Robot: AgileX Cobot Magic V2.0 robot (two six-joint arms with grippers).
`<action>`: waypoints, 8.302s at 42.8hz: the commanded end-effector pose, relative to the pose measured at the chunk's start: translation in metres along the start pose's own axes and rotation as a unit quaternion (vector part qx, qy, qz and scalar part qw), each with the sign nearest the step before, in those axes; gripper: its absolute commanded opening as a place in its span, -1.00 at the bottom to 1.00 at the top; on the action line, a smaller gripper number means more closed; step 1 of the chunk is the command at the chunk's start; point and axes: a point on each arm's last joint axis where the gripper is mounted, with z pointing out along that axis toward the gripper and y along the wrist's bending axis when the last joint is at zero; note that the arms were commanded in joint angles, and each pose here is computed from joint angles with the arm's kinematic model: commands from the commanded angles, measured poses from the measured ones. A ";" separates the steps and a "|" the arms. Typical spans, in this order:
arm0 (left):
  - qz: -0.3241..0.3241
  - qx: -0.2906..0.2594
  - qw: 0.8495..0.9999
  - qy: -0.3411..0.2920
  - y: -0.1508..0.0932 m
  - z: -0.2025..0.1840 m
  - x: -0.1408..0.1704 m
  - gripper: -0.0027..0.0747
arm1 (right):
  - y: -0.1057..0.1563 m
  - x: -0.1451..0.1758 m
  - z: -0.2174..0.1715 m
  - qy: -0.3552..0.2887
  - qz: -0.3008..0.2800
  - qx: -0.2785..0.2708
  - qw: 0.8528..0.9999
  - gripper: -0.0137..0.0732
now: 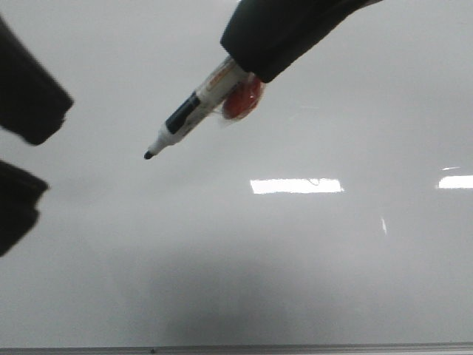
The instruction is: Write number 7 on whiteboard
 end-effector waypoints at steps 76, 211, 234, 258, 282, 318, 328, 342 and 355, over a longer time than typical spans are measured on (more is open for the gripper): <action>-0.024 -0.029 0.994 -0.104 -0.018 -0.036 0.013 -0.98 | -0.142 -0.052 0.020 -0.128 0.137 0.185 0.965 -0.82; -0.038 -0.039 0.997 -0.052 0.011 0.015 -0.012 -0.98 | 0.034 -0.050 0.028 0.024 -0.065 -0.168 0.983 -0.33; -0.082 -0.047 0.994 -0.046 0.016 0.014 -0.008 -0.98 | 0.029 -0.066 -0.016 -0.083 -0.066 -0.080 0.991 0.48; -0.374 -0.386 0.843 0.017 0.120 -0.059 0.085 -0.98 | 0.013 0.070 -0.103 -0.200 0.123 0.199 0.951 -0.43; -0.414 -0.495 0.764 0.021 0.176 -0.050 0.139 -0.98 | 0.041 0.130 -0.109 -0.250 0.120 0.269 0.922 -0.84; -0.415 -0.513 0.751 0.035 0.215 -0.032 0.161 -0.69 | 0.039 0.137 -0.102 -0.240 0.129 0.269 0.924 -0.84; -0.417 -0.508 0.752 0.038 0.214 -0.031 0.161 -0.16 | 0.038 0.137 -0.102 -0.243 0.128 0.272 0.922 -0.84; -0.424 -0.493 0.758 0.041 0.209 -0.033 0.157 0.23 | 0.038 0.137 -0.103 -0.244 0.128 0.273 0.922 -0.84; -0.376 -0.519 0.767 -0.026 0.180 -0.078 0.105 0.26 | 0.037 0.136 -0.104 -0.251 0.128 0.281 0.918 -0.84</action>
